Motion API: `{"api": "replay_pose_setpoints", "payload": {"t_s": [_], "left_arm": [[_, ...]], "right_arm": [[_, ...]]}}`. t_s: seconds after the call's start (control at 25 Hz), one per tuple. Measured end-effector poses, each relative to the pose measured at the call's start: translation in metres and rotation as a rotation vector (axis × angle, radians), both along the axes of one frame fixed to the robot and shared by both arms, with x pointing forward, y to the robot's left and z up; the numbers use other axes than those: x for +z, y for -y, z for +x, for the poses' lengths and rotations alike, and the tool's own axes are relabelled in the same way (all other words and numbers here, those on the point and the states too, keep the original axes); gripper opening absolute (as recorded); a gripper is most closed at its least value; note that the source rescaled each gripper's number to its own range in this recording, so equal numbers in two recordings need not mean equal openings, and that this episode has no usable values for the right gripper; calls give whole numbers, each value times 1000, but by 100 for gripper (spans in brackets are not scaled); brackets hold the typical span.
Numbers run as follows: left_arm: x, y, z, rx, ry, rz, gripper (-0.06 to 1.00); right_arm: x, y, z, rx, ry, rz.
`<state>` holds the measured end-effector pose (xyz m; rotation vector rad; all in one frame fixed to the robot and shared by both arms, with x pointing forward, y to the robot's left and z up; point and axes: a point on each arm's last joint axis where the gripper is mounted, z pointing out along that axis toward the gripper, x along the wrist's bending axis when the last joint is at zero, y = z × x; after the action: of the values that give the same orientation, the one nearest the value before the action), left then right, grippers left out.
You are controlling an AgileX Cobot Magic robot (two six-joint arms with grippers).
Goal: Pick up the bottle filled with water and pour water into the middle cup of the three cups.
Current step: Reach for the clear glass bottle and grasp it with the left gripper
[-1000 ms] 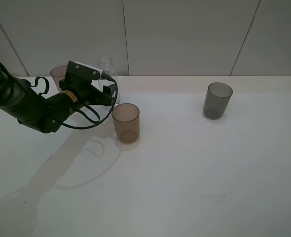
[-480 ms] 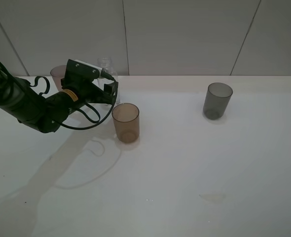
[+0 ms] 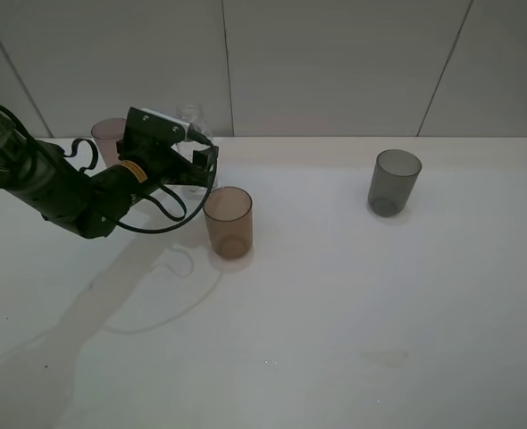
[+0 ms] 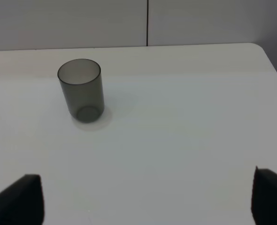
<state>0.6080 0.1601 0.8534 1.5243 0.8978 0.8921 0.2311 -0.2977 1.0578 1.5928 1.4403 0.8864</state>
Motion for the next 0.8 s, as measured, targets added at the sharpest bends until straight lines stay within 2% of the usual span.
{"api": "replay_pose_setpoints", "payload": {"t_s": [0.8], "left_arm": [[-9,4,18,-15,27,4,99]], "right_arm": [[0,0,0,0,0,0]]}}
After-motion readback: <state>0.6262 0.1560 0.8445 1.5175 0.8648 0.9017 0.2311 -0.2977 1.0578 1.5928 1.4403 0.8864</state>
